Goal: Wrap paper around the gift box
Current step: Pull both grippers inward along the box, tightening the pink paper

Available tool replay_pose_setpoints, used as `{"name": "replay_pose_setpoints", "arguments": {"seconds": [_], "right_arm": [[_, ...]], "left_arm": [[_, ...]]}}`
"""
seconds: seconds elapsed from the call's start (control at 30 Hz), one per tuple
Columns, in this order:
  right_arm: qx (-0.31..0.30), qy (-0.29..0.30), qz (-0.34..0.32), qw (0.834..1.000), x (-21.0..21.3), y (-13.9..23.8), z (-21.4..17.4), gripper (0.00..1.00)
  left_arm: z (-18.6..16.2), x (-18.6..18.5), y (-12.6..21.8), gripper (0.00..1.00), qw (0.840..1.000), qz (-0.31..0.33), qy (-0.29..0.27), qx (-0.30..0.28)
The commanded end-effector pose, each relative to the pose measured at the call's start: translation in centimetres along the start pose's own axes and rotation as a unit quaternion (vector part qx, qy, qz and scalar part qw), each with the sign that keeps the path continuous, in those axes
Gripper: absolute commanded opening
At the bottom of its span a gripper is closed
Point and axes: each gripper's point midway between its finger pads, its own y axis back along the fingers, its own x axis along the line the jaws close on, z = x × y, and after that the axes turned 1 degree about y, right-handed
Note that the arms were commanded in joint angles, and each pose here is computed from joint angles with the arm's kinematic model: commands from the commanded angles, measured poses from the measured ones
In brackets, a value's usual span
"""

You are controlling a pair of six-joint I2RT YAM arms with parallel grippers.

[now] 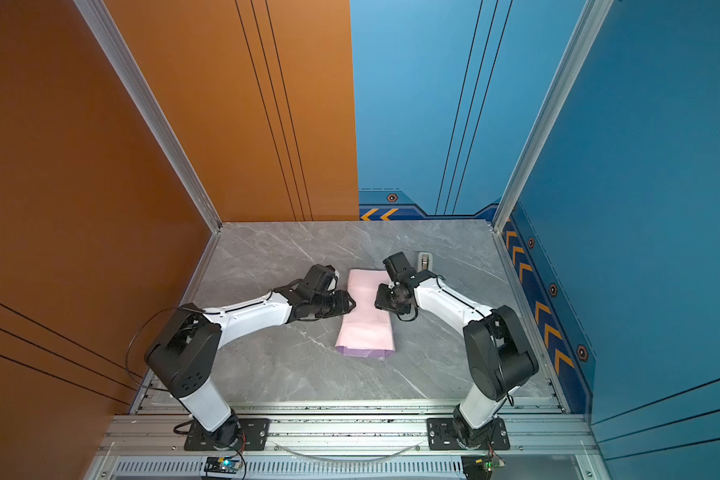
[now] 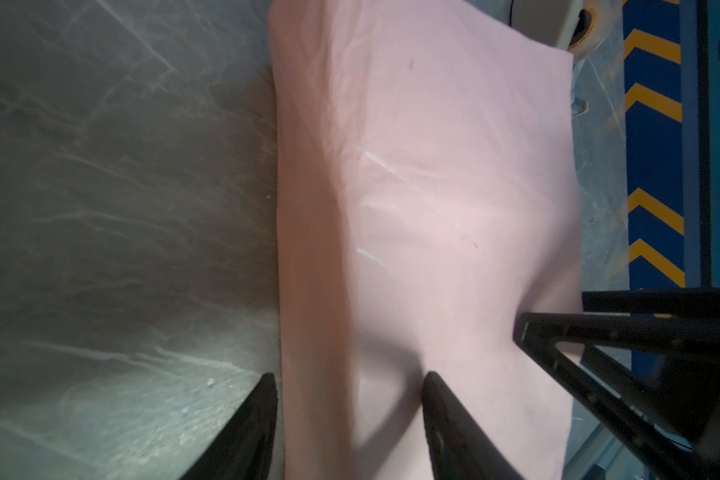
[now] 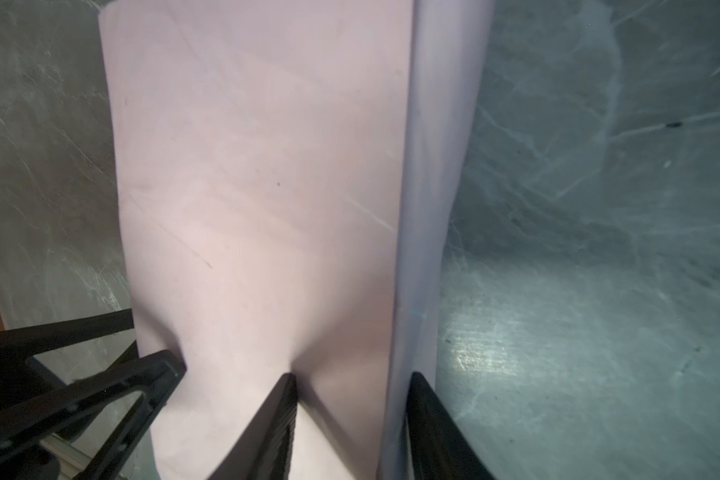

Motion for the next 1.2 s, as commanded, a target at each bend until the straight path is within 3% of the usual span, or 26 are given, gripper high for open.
{"name": "replay_pose_setpoints", "arguments": {"seconds": [0.0,0.17,0.27,0.43,0.7,0.87,1.17], "right_arm": [[-0.016,-0.028,0.023,0.999,0.3,0.5,0.4,0.45],[-0.020,-0.039,0.033,0.999,0.5,1.3,0.5,0.63],[-0.019,-0.046,0.007,0.999,-0.8,2.2,0.3,0.74],[-0.021,-0.023,-0.014,0.999,-2.5,3.7,-0.2,0.76],[0.013,-0.002,-0.009,1.000,-3.0,1.5,-1.2,0.75],[0.023,0.001,0.010,1.000,-2.1,0.2,-1.0,0.69],[0.020,0.009,0.053,0.998,0.9,-1.4,-0.3,0.39]], "left_arm": [[-1.0,-0.4,-1.0,0.54,1.000,-0.002,0.005,0.015],[-1.2,-0.4,-1.1,0.52,1.000,0.008,0.011,0.023],[-1.2,-0.1,-1.1,0.52,0.999,0.016,0.014,0.031],[-1.8,0.3,-0.6,0.51,0.998,0.036,0.017,0.048],[-2.2,1.0,-0.8,0.51,0.997,0.048,0.025,0.051],[-2.0,1.5,-0.7,0.51,0.997,0.057,0.027,0.048],[-0.7,1.8,-0.5,0.49,0.997,0.055,0.034,0.032]]}}
